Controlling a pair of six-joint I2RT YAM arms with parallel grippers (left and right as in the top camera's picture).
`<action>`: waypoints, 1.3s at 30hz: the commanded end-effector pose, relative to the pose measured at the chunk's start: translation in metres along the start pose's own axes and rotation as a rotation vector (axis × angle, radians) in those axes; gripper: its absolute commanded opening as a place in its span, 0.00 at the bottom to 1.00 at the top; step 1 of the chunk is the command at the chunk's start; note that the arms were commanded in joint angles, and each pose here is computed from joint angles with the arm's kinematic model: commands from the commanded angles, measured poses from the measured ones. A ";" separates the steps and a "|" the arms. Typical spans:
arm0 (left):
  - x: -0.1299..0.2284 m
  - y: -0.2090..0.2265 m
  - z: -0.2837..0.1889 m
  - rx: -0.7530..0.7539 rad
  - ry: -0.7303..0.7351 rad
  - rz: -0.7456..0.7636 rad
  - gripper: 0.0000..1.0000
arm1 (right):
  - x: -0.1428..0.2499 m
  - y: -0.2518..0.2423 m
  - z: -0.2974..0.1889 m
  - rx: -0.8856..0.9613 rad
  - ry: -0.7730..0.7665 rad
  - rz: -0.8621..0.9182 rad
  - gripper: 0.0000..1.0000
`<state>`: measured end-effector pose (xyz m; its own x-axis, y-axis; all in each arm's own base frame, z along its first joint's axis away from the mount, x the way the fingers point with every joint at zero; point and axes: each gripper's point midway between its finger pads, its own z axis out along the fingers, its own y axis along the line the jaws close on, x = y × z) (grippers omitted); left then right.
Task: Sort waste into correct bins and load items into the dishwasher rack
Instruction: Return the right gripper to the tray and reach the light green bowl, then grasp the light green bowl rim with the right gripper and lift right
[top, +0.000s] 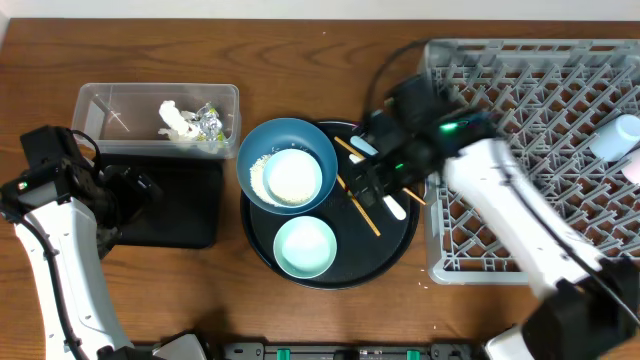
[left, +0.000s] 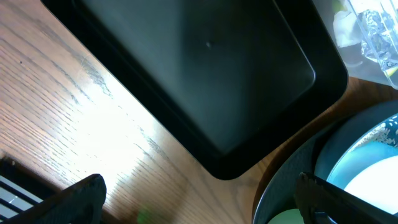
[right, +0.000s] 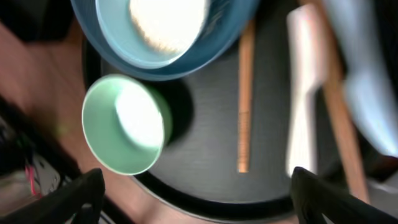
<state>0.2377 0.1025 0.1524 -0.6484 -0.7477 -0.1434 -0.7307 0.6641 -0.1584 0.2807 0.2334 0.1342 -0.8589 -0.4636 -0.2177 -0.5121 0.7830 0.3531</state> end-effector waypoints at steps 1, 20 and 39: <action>-0.002 0.001 -0.002 -0.004 -0.008 0.004 0.98 | 0.017 0.018 0.034 0.002 0.106 -0.030 0.82; -0.002 0.001 -0.002 -0.003 -0.010 0.004 0.98 | 0.051 0.030 0.127 0.271 0.264 0.062 0.44; -0.002 0.001 -0.002 -0.003 -0.010 0.004 0.98 | 0.024 0.024 0.055 0.257 0.097 0.093 0.01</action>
<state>0.2378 0.1025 0.1524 -0.6484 -0.7476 -0.1438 -0.7306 0.6641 -0.1586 0.2317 0.2732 0.0493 -0.8972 -0.4417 0.0073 -0.4385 0.8924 0.1065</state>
